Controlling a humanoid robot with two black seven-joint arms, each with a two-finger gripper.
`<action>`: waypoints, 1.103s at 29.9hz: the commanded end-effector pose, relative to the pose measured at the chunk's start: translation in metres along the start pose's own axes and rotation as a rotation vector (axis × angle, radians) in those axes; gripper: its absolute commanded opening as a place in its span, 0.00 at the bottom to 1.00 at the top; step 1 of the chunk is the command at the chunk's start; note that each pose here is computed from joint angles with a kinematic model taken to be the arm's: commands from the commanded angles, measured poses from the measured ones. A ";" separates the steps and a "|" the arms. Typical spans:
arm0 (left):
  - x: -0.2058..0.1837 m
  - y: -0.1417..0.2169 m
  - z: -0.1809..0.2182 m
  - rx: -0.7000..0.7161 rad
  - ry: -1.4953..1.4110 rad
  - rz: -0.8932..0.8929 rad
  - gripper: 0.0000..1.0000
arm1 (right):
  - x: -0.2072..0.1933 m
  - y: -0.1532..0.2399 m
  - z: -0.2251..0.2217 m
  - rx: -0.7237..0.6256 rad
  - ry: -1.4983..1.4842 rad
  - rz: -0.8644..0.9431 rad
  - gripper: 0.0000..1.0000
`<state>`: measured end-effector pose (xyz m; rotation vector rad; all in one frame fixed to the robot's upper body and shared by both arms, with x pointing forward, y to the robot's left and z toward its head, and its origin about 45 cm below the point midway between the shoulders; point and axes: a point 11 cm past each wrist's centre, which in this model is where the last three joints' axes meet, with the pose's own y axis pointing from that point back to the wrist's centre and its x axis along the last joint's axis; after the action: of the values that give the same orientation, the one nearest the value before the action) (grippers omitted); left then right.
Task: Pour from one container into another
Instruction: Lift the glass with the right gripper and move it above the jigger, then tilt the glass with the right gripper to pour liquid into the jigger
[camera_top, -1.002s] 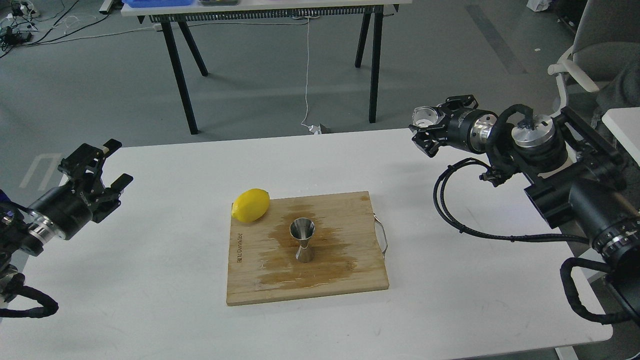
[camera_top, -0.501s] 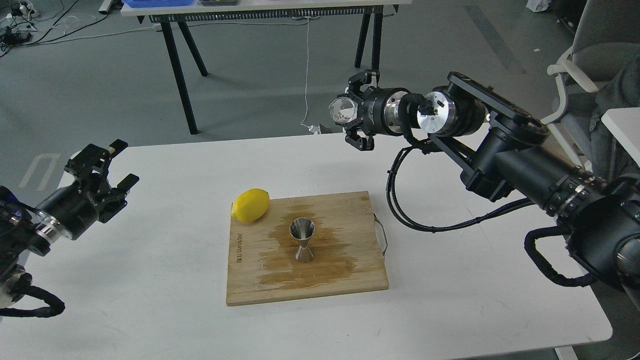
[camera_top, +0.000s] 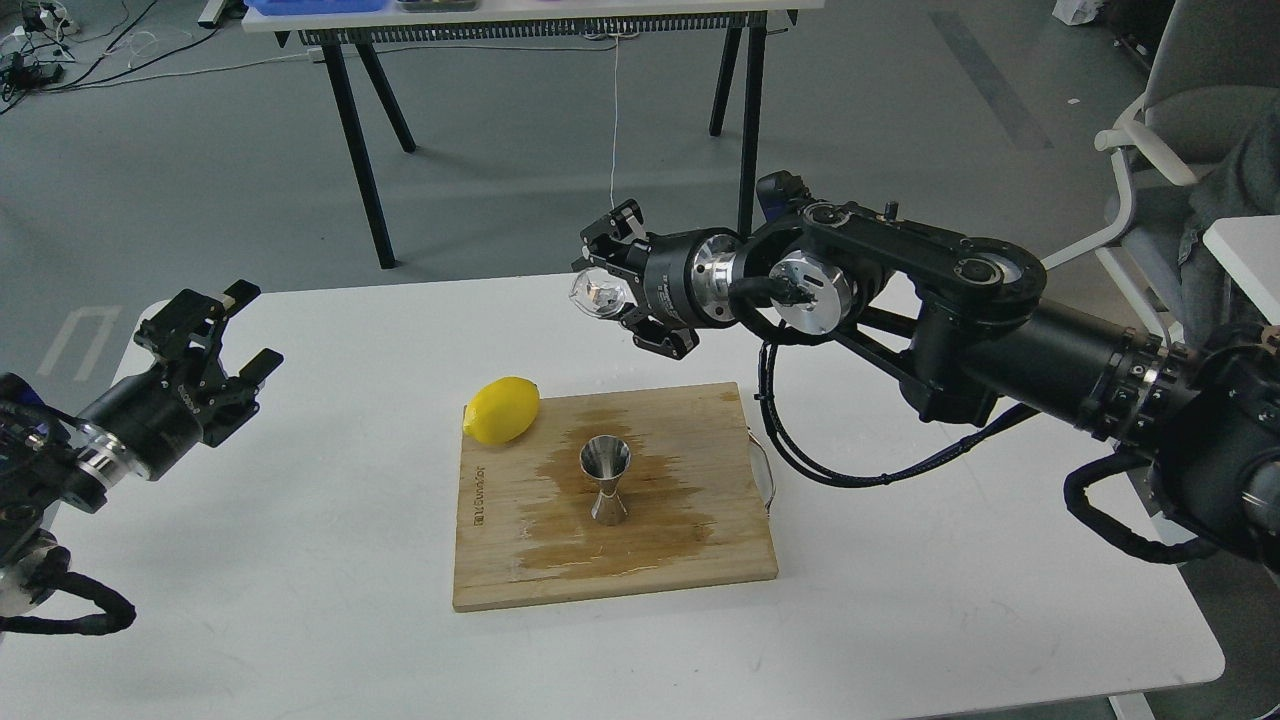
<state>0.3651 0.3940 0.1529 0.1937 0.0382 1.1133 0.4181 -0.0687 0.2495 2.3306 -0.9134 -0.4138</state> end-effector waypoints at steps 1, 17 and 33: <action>-0.003 -0.002 -0.001 -0.001 0.004 -0.004 0.99 | -0.009 0.001 0.009 -0.023 0.079 -0.031 0.16; -0.006 -0.003 -0.003 0.002 0.007 -0.011 0.99 | -0.034 -0.003 0.053 -0.150 0.383 -0.119 0.16; -0.006 -0.003 -0.003 0.002 0.008 -0.011 0.99 | -0.036 -0.001 0.050 -0.119 0.624 -0.100 0.16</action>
<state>0.3647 0.3876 0.1491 0.1898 0.0474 1.1023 0.3673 -0.0649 0.2109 2.1933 -0.4596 0.1532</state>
